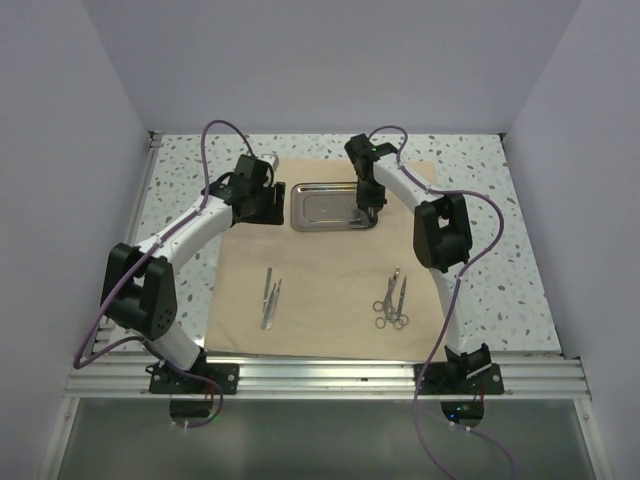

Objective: Open and lay out the surgical kit
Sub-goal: Pick up the medical item from the container.

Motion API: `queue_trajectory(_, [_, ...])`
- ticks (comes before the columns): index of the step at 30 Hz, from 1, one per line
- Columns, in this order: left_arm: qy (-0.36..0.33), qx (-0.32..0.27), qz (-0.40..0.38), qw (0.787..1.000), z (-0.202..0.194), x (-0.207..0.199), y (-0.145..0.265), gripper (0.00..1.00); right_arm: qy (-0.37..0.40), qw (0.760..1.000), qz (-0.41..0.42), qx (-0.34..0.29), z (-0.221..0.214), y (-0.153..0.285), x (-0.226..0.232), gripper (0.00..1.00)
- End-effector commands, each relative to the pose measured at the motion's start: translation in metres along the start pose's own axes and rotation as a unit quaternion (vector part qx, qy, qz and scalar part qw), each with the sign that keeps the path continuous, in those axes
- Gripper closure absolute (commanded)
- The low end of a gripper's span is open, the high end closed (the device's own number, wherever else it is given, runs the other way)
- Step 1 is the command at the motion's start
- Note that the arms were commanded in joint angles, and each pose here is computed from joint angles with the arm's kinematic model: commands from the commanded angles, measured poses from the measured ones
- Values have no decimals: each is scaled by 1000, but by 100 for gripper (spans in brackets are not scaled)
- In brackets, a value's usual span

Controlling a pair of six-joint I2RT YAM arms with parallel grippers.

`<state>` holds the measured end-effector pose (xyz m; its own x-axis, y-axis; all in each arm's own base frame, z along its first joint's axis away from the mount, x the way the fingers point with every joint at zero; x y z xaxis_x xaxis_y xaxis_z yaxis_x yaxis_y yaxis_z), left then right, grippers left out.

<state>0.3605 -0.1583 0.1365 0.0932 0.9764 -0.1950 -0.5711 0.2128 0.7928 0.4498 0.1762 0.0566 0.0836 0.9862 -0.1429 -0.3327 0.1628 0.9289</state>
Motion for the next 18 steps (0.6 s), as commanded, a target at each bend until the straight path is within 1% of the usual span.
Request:
queue_trajectory(1, [-2, -17, 3, 1000, 11, 2, 0, 36, -12, 1000, 14, -3, 3, 0, 5, 74])
queue_trajectory(5, [-2, -14, 5, 1000, 10, 3, -1, 37, -15, 1000, 26, 0, 1, -5, 9, 75])
queue_trajectory(12, [-2, -13, 7, 1000, 12, 3, -2, 36, -8, 1000, 17, 13, -8, -18, 8, 75])
queue_trajectory(14, [-3, -14, 10, 1000, 14, 3, -1, 36, -4, 1000, 14, 19, -12, -22, 7, 78])
queue_trajectory(16, [-5, -13, 13, 1000, 13, 4, -1, 36, -3, 1000, 10, 27, -16, -27, 6, 86])
queue_trajectory(17, [-5, -13, 14, 1000, 14, 5, -1, 37, -2, 999, 9, 31, -18, -30, 6, 92])
queue_trajectory(18, [-6, -14, 15, 1000, 15, 5, 0, 36, -1, 999, 8, 35, -20, -30, 5, 95])
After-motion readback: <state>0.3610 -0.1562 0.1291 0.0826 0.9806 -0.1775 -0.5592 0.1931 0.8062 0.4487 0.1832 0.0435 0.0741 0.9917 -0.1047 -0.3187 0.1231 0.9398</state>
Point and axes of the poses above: each gripper's point midway between its finger pads, its own y axis back along the fingers, its own x axis along the line the jaws close on, z = x × y, the point moved 2 cm from there along y, back along the fingers, and after that the axes turned 4 degrees about y, right-handed, at the moved point
